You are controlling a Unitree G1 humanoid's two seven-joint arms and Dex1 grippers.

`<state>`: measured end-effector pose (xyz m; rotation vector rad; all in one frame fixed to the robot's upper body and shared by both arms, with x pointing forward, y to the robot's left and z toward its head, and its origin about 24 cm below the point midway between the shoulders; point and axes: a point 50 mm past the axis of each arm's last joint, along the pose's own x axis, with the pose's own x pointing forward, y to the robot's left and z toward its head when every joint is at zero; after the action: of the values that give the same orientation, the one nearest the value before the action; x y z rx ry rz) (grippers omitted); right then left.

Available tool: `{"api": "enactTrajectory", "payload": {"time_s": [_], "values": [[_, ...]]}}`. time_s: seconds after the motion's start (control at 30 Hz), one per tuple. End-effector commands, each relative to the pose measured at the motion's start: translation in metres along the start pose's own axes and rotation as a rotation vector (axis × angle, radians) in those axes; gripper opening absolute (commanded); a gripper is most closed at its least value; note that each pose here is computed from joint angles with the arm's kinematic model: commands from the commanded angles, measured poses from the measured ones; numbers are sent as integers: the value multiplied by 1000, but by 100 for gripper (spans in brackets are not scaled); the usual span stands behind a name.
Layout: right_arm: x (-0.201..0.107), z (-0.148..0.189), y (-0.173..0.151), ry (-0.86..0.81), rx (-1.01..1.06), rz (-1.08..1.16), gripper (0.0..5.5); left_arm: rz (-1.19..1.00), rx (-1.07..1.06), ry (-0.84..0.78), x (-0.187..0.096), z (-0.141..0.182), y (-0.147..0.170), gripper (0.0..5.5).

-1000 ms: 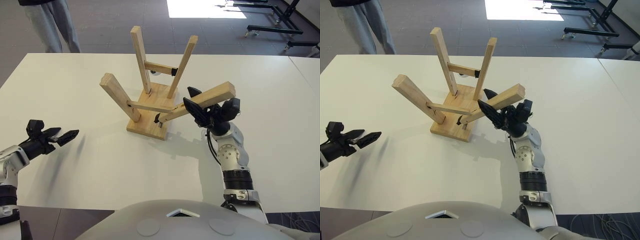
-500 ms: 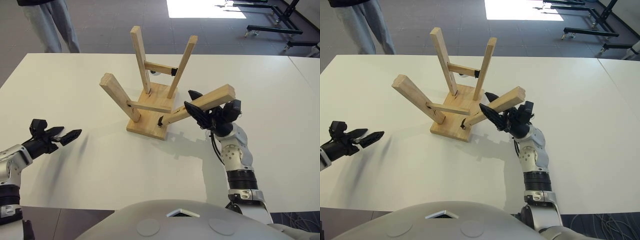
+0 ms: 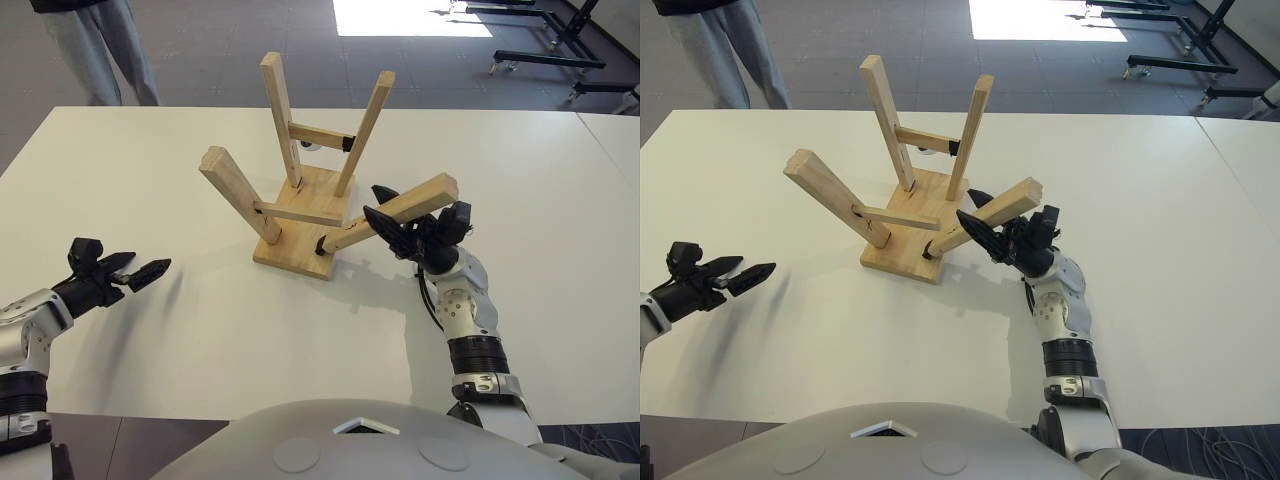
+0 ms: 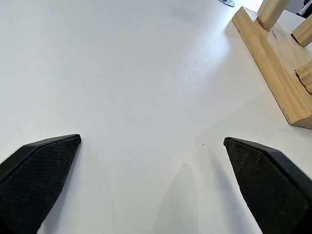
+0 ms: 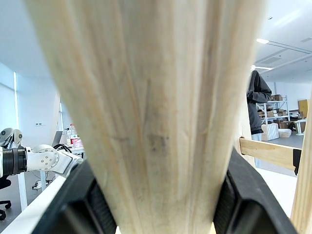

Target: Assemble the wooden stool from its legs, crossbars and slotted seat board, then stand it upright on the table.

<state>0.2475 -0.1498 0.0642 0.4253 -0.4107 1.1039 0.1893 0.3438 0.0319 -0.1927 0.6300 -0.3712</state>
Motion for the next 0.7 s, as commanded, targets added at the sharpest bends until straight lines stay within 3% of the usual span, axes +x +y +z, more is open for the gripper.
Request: {"api": "enactTrajectory", "payload": {"time_s": [0.03,0.7], "values": [[4,5,-4,13,-33,28,206,0,-84,114,3,-33,-5,540],[-2,0,3,103,-36,77,206,1,-96,121,2,-42,-10,540]]}}
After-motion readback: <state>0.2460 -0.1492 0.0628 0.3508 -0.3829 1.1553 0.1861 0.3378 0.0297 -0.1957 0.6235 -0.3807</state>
